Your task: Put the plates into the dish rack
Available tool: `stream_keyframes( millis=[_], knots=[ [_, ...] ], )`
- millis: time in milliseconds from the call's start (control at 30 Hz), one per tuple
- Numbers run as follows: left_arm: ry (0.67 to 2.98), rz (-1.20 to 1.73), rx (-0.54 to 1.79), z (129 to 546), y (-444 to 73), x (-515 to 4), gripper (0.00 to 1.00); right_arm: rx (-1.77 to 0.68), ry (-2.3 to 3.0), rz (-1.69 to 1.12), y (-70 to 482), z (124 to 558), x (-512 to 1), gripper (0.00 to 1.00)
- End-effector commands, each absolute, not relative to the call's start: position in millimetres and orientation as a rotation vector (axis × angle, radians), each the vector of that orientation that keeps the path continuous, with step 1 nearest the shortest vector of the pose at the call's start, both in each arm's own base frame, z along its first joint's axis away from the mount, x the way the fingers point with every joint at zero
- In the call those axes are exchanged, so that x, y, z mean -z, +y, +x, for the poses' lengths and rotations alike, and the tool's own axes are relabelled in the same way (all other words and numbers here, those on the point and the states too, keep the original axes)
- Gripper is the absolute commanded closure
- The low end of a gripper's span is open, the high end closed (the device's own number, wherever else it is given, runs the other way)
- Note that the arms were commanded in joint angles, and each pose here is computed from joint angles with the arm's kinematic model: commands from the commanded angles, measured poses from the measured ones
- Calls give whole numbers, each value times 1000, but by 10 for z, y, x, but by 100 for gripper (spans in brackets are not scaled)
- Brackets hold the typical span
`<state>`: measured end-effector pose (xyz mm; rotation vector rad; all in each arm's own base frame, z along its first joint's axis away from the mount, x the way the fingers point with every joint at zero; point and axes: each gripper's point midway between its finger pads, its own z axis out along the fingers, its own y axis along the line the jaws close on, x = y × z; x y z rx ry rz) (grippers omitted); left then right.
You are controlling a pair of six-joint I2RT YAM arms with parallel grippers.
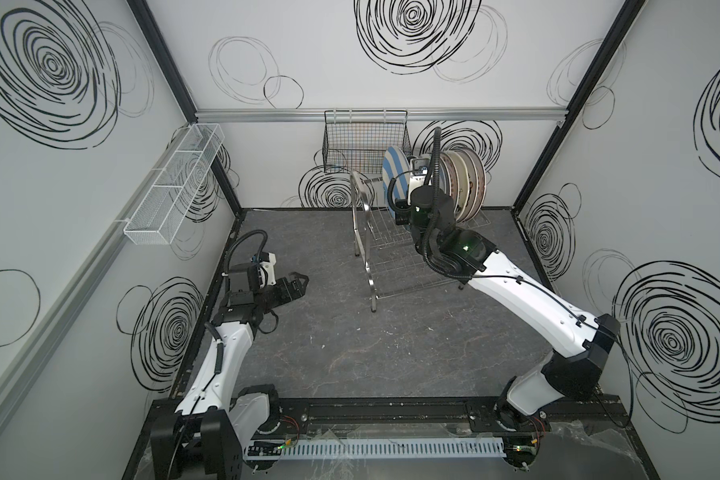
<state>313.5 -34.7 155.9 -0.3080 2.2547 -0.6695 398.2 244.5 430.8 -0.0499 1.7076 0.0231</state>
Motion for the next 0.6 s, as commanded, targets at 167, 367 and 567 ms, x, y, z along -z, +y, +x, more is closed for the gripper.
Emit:
stream_keyframes(
  millis=[167,367,567],
  knots=[
    [2217,-260,657,3143,-364,-1644,4,-62,1688,-16,2387,3925,-4415,89],
    [2198,-261,628,3145,-328,-1707,4,-46,1696,-27,2333,3868,-4447,72],
    [2155,-265,564,3133,-257,-1856,4,-51,1696,-53,2298,3758,-4565,59]
  ],
)
